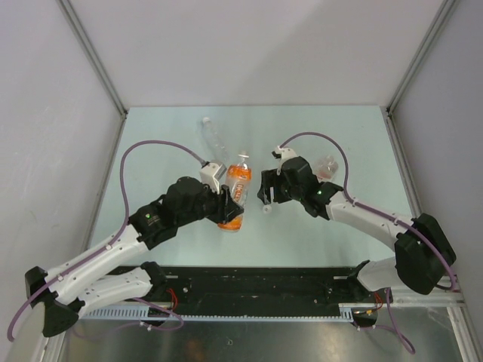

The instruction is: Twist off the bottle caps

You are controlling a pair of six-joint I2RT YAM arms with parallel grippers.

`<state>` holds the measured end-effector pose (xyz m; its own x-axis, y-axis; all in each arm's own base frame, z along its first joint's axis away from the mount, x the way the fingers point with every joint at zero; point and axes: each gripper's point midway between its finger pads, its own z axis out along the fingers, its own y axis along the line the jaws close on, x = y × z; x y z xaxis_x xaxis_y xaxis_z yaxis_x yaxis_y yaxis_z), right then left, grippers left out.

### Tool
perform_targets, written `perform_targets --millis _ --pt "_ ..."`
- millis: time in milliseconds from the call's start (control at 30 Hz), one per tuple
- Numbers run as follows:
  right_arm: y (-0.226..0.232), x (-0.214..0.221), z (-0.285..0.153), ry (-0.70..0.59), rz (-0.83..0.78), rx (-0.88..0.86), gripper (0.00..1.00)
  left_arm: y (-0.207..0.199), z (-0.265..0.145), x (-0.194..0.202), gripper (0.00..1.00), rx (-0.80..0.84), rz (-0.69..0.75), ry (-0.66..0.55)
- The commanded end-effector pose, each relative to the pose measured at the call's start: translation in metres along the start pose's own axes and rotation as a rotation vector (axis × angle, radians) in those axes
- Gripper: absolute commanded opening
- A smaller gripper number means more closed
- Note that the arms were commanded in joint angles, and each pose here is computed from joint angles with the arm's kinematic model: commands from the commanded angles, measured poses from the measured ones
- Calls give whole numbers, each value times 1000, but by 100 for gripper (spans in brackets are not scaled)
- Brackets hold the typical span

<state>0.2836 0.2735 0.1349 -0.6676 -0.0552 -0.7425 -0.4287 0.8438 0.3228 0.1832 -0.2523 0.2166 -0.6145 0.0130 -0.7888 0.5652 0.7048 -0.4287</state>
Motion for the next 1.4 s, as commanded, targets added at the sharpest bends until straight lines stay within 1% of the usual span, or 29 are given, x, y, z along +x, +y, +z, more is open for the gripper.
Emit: perform_targets --millis 0,67,200,433,600,833,1000,1100,1233,1367 --pt "2 -26 -6 -80 -14 21 79 -13 -4 -13 0 70 11 -41" --pt "2 -30 -10 -94 -12 21 84 -13 -3 -12 0 71 12 -39" --pt "5 -39 -20 -124 -8 6 91 -14 -2 -12 0 74 13 -36" --pt "12 -60 -40 -169 40 -97 94 -14 -2 -12 0 77 18 -37" --pt "21 -77 -63 -210 53 -212 99 -15 -5 -14 0 78 21 -51" --pt "41 -106 -115 -301 44 -430 99 -22 -11 -18 0 115 43 -62" --pt "57 -127 -154 -375 42 -586 99 -36 -16 -21 0 191 81 -59" --pt "70 -134 -172 -397 38 -682 99 -47 -18 -22 0 252 104 -56" --pt "85 -140 -185 -398 49 -781 99 -64 -21 -23 0 339 132 -39" --pt "96 -141 -183 -394 59 -820 99 -75 -17 -21 0 376 154 -20"
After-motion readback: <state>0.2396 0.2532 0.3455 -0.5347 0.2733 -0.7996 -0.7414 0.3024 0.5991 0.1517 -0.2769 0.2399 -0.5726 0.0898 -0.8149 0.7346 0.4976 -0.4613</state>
